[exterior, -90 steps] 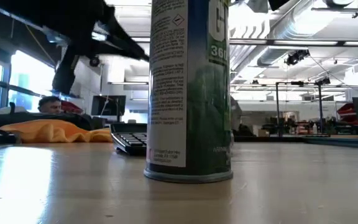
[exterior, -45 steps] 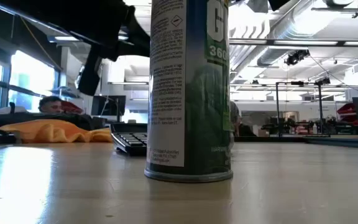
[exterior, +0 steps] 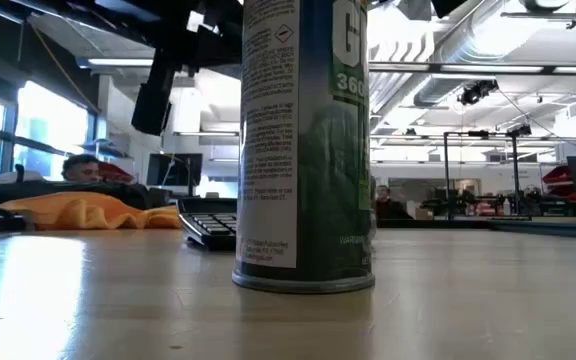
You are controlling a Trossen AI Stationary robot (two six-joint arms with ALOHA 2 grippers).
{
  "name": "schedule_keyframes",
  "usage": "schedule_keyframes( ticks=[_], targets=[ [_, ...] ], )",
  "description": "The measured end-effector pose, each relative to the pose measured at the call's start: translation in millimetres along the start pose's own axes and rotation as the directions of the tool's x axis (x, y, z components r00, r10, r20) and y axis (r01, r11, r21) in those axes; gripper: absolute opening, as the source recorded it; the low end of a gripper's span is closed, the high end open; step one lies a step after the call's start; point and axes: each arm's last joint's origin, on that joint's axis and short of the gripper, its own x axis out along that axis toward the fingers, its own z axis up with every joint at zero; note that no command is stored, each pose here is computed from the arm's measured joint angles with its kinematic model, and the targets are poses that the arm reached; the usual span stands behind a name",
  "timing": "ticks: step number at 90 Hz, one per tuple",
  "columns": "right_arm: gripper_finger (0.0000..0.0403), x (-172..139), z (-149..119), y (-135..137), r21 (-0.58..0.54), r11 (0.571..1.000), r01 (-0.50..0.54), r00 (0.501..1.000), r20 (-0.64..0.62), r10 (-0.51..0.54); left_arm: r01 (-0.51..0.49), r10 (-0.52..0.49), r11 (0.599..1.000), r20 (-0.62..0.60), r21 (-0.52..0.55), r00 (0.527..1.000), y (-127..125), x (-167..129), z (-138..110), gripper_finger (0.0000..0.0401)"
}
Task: Apply microfiber cloth
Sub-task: Spray the front of the black tablet using the white spray bottle
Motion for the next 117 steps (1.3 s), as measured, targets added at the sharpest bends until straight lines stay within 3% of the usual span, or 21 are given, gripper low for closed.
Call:
schedule_keyframes(
  ticks=[22, 35, 53, 62, 68, 83, 102, 117],
  targets=[
    [0.0, 0, 0, 0, 0.002, 1.0, 0.008, 1.0, -0.003, -0.008, 0.104, -0.107, 0.984, 0.014, 0.146, 0.994, -15, -5, 3, 0.0007],
    [0.0, 0, 0, 0, 0.002, 1.0, 0.009, 1.0, -0.003, -0.009, 0.114, -0.123, 0.972, 0.028, 0.207, 0.992, -17, -5, 4, 0.0007],
    [0.0, 0, -1, -1, 0.009, 1.0, 0.025, 1.0, -0.009, -0.025, 0.19, -0.216, 0.924, 0.044, 0.331, 0.975, -29, -7, 3, 0.0007],
    [0.0, 0, -1, -1, 0.009, 0.999, 0.032, 0.999, -0.012, -0.032, 0.2, -0.216, 0.918, 0.01, 0.342, 0.976, -30, -9, 3, 0.0007],
    [0.0, 0, -1, -1, 0.01, 0.999, 0.034, 0.999, -0.014, -0.034, 0.19, -0.189, 0.934, -0.033, 0.303, 0.981, -28, -11, 4, 0.0007],
    [0.0, 0, -1, -1, 0.011, 0.999, 0.049, 0.999, -0.023, -0.049, 0.097, -0.086, 0.991, -0.129, 0.089, 0.988, -16, -20, 10, 0.0007],
    [0.0, 0, -2, -2, 0.001, 0.999, 0.054, 0.998, -0.02, -0.054, 0.053, -0.053, 0.999, -0.22, -0.005, 0.974, -11, -21, 9, 0.0007],
    [0.0, 1, 0, -2, -0.006, 0.998, 0.064, 0.998, -0.004, -0.064, 0.002, -0.051, 0.991, -0.368, -0.133, 0.928, -9, -6, -8, 0.0007]
  ],
)
